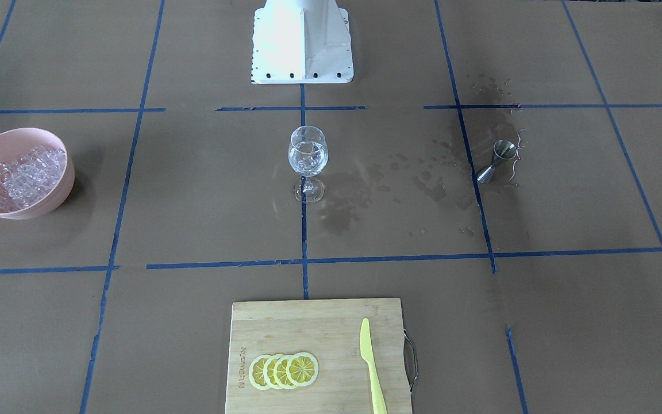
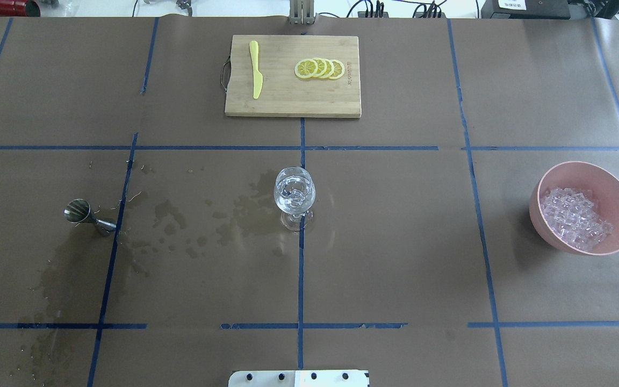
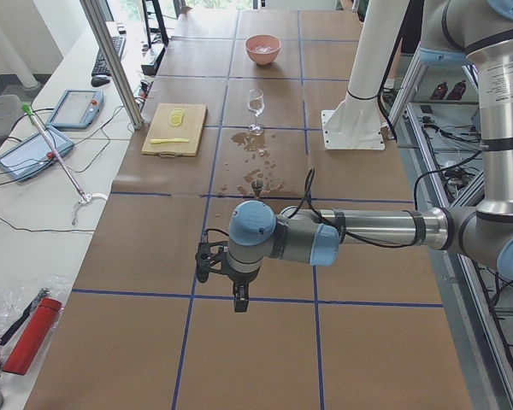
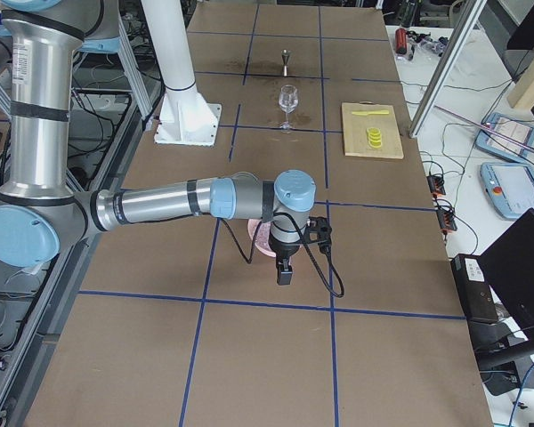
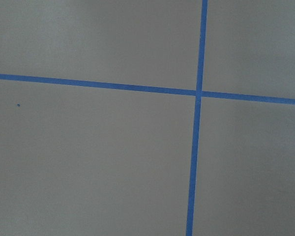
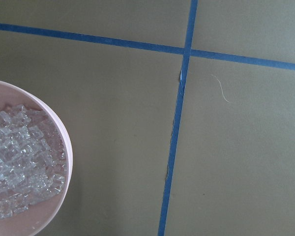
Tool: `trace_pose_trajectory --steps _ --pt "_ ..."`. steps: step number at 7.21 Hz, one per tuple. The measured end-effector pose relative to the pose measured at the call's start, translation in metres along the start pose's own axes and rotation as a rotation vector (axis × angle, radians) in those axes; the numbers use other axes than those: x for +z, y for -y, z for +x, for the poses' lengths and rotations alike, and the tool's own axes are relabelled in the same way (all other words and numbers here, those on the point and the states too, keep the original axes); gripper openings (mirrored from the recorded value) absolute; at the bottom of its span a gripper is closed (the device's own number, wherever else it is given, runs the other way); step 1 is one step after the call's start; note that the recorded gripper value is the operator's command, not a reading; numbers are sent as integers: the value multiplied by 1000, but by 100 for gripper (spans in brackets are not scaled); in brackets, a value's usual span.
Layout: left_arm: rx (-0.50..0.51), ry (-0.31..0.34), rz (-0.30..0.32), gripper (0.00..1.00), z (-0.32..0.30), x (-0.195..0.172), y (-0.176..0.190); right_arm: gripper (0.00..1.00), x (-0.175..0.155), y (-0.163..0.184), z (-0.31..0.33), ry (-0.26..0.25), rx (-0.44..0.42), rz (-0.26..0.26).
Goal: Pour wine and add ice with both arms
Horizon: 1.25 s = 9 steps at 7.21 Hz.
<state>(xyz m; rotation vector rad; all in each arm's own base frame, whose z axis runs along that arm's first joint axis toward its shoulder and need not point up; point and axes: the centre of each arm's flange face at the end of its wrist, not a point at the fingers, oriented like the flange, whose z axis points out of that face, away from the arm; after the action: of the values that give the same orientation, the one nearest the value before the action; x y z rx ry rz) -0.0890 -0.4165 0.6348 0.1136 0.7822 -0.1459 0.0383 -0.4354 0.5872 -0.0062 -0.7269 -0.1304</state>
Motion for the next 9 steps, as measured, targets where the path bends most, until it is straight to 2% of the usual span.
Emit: trace_pose_trajectory --steps 1,4,5,7,9 --pt "0 -9 -2 100 1 0 0 100 3 -1 3 -8 2 -7" --pt "4 -17 -5 100 3 1 0 100 33 -3 22 -40 28 -73" --pt "5 -17 -6 100 3 1 0 100 39 -5 24 -41 23 -75" --pt "8 -18 -7 100 4 2 0 100 44 -10 27 -42 -14 -33" --pt "35 -18 -35 100 15 14 0 100 45 -13 23 -5 -40 0"
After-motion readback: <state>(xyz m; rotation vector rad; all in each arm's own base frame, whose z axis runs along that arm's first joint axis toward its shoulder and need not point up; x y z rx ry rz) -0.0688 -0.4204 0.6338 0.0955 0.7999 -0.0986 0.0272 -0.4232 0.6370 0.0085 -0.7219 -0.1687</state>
